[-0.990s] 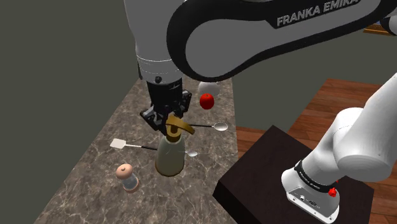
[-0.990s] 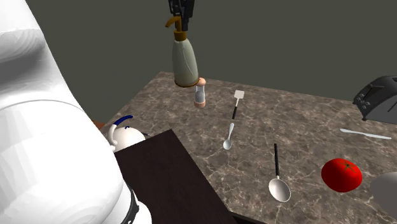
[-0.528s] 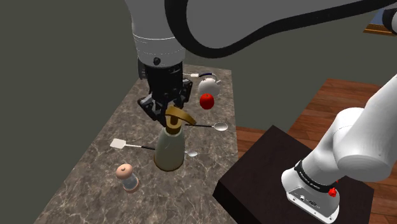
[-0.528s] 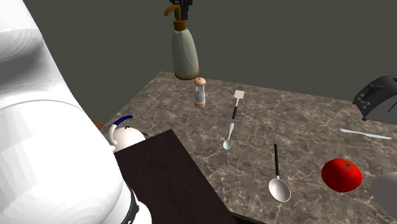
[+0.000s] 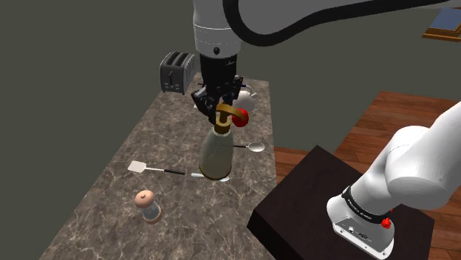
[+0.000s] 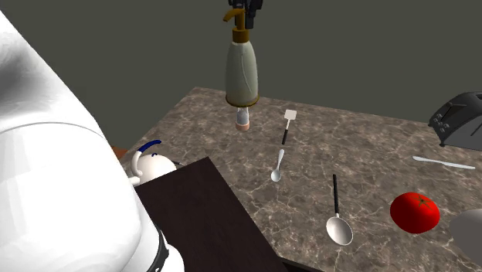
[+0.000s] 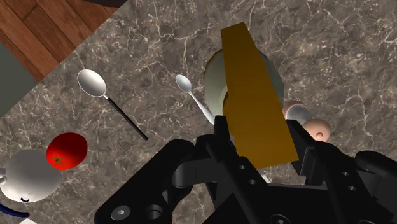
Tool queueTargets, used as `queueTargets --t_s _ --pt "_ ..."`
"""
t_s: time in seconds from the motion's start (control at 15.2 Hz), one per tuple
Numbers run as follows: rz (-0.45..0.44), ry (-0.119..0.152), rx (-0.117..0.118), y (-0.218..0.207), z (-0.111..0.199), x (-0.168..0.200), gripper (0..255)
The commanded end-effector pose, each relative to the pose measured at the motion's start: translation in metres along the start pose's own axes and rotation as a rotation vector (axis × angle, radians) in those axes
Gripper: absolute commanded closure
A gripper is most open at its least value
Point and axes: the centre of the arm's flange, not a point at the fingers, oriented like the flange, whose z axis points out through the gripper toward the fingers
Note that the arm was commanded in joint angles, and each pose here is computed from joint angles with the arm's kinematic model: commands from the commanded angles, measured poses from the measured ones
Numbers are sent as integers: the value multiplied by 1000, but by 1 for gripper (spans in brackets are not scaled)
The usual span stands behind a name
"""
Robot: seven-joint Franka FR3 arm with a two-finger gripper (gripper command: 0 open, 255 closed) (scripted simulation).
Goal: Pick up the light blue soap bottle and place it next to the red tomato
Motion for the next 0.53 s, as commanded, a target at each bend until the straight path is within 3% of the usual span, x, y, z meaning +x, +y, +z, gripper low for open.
queueTargets --t_s 0.0,0.46 --pt "-2 0 1 26 -3 7 255" --pt "-2 0 1 115 -1 32 255"
